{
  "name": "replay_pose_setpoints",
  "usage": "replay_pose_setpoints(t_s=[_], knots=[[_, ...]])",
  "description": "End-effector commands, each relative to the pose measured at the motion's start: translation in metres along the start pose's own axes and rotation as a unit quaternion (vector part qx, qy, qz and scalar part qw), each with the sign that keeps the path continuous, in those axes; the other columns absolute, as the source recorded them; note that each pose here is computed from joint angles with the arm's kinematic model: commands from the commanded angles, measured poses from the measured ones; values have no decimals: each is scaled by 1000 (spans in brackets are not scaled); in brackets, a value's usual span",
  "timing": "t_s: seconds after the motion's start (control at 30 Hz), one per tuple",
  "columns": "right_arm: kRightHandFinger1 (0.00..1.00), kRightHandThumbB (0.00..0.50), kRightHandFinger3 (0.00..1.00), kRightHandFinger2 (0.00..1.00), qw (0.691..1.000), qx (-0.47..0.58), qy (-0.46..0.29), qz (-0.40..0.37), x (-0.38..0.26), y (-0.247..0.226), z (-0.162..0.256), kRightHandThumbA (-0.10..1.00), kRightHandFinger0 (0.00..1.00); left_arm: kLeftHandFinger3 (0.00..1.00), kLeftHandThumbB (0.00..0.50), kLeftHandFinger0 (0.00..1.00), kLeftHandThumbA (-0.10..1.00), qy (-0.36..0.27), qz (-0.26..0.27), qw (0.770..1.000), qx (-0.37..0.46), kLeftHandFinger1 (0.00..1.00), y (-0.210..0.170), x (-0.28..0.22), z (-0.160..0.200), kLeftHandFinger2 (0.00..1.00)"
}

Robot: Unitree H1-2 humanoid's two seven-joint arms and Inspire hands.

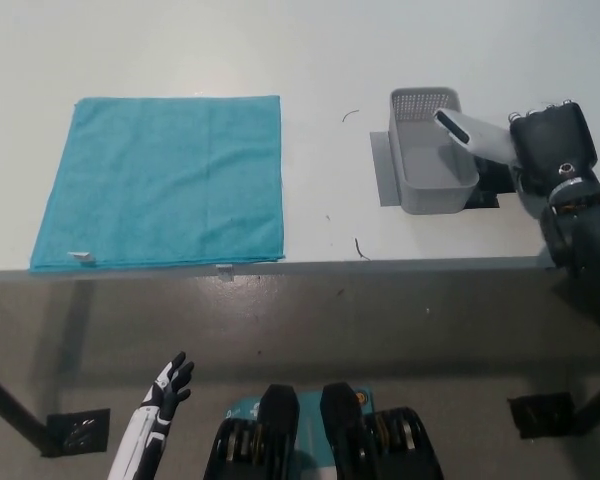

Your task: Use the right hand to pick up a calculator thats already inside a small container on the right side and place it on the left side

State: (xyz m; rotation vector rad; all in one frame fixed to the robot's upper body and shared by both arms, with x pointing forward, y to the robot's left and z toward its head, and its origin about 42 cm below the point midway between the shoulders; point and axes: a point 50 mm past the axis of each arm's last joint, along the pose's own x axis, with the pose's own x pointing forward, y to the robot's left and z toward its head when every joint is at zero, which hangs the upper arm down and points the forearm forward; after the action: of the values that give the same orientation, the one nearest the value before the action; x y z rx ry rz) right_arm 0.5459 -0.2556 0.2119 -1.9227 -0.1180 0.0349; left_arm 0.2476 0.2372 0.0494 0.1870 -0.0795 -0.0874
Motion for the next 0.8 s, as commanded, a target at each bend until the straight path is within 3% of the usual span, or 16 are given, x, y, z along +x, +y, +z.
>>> replay_pose_setpoints(t_s=[0.0, 0.07, 0.1, 0.13, 0.17, 0.23, 0.33, 0.4, 0.5, 0.77], knots=[[236, 129, 99, 620, 951, 207, -26, -227, 18, -70, -26, -100, 0, 1000, 0, 1000, 1000, -36, -3, 999, 5, 1000, 6, 6, 14, 1000], [304, 135, 239, 734, 939, 259, -20, -225, 19, -77, -29, -100, 0, 1000, 0, 1000, 1000, -35, -3, 999, 5, 1000, 7, 7, 15, 1000], [336, 137, 445, 774, 932, 279, -19, -230, 19, -79, -31, -100, 0, 1000, 0, 1000, 1000, -34, -3, 999, 5, 1000, 7, 7, 14, 1000], [333, 128, 538, 767, 928, 292, -15, -233, 19, -82, -32, -100, 0, 1000, 0, 1000, 1000, -35, -3, 999, 5, 1000, 7, 7, 13, 1000], [393, 106, 726, 804, 916, 329, -15, -230, 20, -88, -35, -100, 0, 1000, 0, 1000, 1000, -36, -4, 999, 6, 1000, 7, 7, 14, 1000], [395, 113, 846, 761, 887, 398, -27, -231, 23, -96, -40, -100, 0, 1000, 0, 1000, 1000, -37, -2, 999, 7, 1000, 7, 8, 14, 1000], [360, 147, 746, 687, 854, 477, -24, -206, 28, -105, -46, -100, 0, 1000, 0, 1000, 1000, -37, -2, 999, 9, 1000, 7, 8, 14, 1000], [312, 182, 591, 647, 835, 514, -11, -196, 30, -112, -48, -100, 0, 1000, 0, 1000, 1000, -37, -3, 999, 8, 1000, 7, 7, 14, 1000], [283, 177, 586, 638, 816, 545, -4, -190, 32, -116, -50, -100, 0, 1000, 0, 1000, 1000, -39, -3, 999, 5, 1000, 5, 7, 13, 1000], [257, 167, 613, 633, 807, 558, -4, -194, 33, -119, -49, -100, 0, 1000, 0, 1000, 1000, -43, -3, 999, 9, 1000, 6, 11, 16, 1000]])
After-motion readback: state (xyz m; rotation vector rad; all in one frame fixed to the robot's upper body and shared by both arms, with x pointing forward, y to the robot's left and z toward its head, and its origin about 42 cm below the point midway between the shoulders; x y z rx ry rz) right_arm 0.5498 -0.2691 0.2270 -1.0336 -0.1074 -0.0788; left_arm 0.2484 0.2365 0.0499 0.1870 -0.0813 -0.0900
